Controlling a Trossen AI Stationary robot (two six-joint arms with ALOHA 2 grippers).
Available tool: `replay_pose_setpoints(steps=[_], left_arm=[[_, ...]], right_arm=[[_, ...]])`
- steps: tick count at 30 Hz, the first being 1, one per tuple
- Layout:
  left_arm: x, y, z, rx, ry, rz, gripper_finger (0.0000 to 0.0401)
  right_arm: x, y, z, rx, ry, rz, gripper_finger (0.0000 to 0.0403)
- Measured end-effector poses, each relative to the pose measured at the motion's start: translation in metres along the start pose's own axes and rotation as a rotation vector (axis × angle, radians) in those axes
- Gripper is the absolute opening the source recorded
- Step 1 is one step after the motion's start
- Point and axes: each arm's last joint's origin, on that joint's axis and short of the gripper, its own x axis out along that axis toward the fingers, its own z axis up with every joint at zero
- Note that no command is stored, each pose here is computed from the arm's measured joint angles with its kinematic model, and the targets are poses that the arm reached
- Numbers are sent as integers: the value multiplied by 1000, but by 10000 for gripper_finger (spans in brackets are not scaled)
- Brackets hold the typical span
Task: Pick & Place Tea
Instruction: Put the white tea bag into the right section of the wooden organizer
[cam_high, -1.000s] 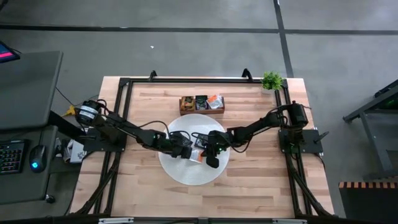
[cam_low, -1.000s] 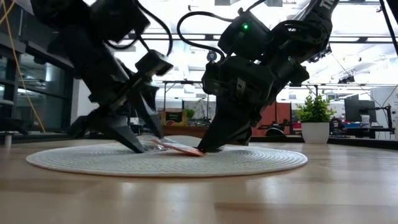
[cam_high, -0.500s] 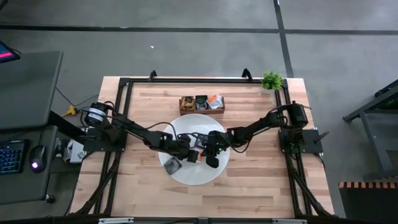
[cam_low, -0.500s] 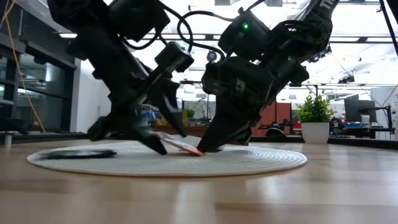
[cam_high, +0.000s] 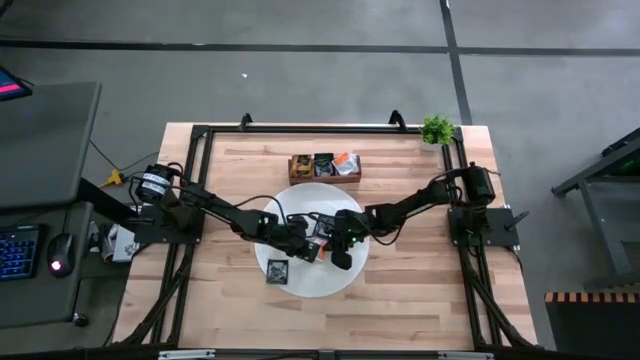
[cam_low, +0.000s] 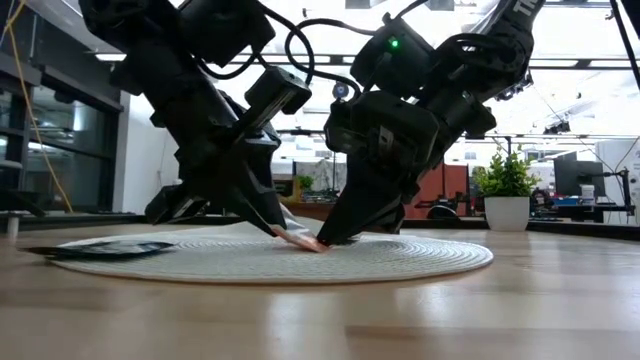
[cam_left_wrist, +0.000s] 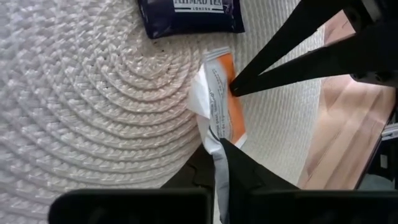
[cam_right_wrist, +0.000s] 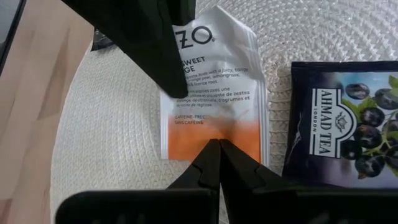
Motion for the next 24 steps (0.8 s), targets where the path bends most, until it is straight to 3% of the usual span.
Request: replay_pose_setpoints(steps=[16, 24], left_arm=[[-1, -3, 0, 51, 20, -20, 0], [-1, -3, 0, 71, 21, -18, 0]], right_arm=[[-3, 7, 9, 27, -54, 118, 4], [-14, 14, 14, 53, -31, 174, 91]])
